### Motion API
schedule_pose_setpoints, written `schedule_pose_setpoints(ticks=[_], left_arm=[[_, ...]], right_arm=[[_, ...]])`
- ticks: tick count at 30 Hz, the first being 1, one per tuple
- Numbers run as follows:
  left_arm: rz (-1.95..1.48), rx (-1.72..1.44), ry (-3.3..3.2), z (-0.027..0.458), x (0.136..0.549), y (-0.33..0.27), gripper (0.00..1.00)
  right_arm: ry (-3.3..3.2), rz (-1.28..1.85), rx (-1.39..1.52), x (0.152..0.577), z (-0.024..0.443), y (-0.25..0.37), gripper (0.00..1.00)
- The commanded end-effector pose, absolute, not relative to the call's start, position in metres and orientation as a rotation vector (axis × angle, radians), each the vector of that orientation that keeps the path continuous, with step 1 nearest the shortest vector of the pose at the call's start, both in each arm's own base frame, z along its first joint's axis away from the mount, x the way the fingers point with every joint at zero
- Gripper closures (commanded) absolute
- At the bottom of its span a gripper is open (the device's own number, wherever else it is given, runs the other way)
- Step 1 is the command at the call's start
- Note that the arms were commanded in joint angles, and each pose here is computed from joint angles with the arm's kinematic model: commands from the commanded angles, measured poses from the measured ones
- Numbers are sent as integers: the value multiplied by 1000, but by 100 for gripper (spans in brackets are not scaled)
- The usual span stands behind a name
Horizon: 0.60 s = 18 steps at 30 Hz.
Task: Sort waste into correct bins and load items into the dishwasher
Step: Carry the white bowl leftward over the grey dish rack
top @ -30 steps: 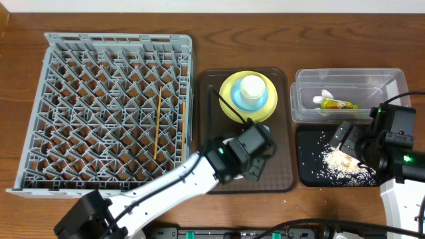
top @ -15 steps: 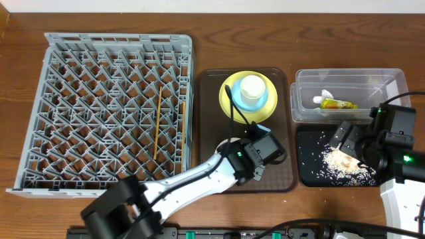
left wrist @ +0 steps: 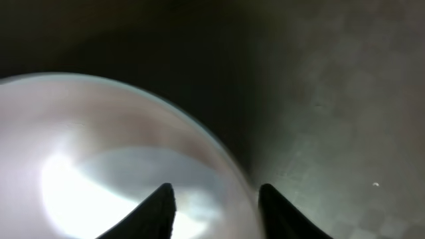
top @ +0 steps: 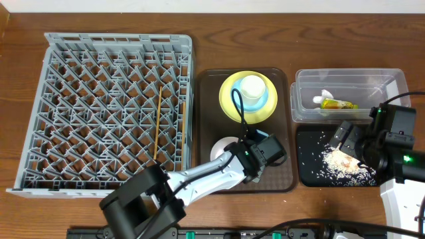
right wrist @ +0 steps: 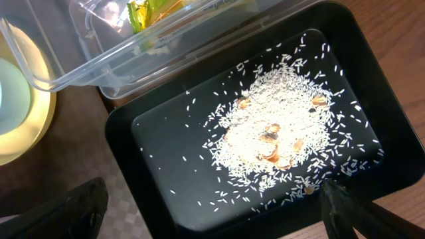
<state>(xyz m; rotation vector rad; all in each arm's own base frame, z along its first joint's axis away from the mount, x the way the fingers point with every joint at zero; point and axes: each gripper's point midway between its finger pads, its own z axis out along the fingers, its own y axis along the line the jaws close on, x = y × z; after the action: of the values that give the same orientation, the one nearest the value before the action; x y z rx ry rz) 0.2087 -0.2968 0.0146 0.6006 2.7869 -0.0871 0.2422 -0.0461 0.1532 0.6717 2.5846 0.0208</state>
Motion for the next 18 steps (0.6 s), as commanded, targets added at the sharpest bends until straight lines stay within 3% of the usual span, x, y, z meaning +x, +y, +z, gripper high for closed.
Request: schedule_pose_setpoints(ticks=[1, 5, 9, 18], left_arm=[[-50, 600, 2791, 9, 209, -293, 71], [-44, 601, 2795, 8, 208, -292, 85], [-43, 601, 2795, 8, 208, -292, 92], [-39, 602, 2798, 8, 207, -291, 92]], right_arm=[[2568, 17, 687, 243, 157, -49, 1], [2568, 17, 687, 243, 157, -49, 1], [2568, 17, 687, 243, 157, -49, 1], [2568, 17, 686, 243, 157, -49, 1]])
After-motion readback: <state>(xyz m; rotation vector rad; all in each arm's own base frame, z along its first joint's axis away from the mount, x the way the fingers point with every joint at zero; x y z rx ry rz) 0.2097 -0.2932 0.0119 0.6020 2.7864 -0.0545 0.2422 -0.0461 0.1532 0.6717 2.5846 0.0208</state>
